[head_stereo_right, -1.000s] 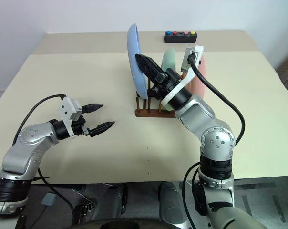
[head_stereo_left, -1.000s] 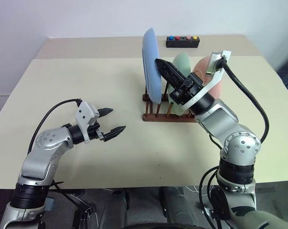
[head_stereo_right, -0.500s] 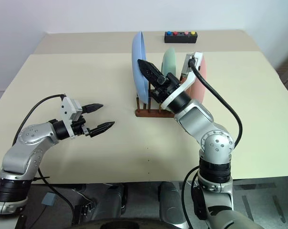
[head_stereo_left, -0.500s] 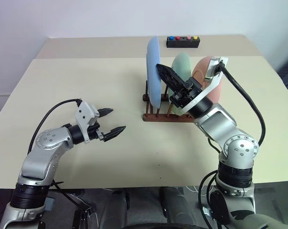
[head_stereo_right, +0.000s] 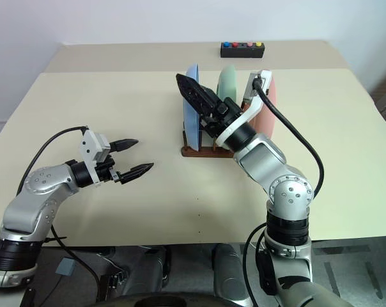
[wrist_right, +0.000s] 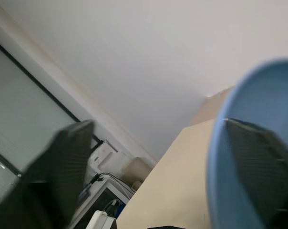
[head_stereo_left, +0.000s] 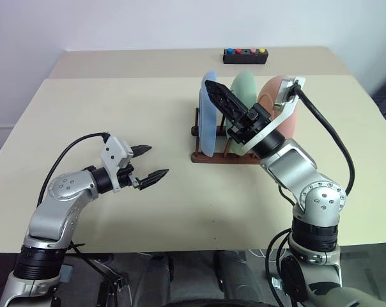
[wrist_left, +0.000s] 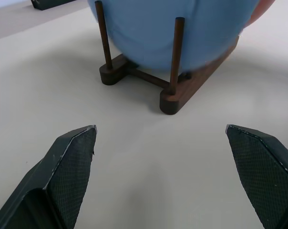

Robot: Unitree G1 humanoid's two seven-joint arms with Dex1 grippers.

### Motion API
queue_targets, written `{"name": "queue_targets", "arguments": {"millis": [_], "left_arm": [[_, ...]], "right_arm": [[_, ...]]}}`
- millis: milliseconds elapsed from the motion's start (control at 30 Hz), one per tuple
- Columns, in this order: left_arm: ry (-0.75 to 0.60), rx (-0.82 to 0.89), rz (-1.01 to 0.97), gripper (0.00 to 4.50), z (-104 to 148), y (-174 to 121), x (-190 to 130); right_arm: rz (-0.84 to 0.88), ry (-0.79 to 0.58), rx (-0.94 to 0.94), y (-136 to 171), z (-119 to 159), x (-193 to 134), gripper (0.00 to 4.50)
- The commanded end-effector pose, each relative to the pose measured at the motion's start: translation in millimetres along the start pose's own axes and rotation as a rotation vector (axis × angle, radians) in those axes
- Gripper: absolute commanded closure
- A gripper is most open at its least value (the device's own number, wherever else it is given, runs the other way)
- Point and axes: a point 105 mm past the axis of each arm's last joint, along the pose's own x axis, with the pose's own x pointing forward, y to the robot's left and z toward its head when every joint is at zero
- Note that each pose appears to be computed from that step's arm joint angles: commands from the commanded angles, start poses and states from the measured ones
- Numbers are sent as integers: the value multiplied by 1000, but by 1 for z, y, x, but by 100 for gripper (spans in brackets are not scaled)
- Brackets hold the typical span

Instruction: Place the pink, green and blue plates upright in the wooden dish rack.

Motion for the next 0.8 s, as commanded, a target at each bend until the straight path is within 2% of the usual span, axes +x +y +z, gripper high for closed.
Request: {"name": "queue_targets", "arguments": {"millis": [33,333,567,733,800], "left_arm": [[-14,36,11,0,7,3,-3],[-15,33,6,0,7,2,-2],[-17,32,2,0,7,1,-1],[-20,31,2,0,7,-1,0],[-22,28,3,0,6,-1,0]], "right_arm": [[41,-35,-52,13,8,0,27],[56,-38,-180,15,18,1,27],[138,-48,-287,32,30,3,27],[241,-56,-561,49,58,-8,27],[248,-31,-717,46,76,-25,27]]}}
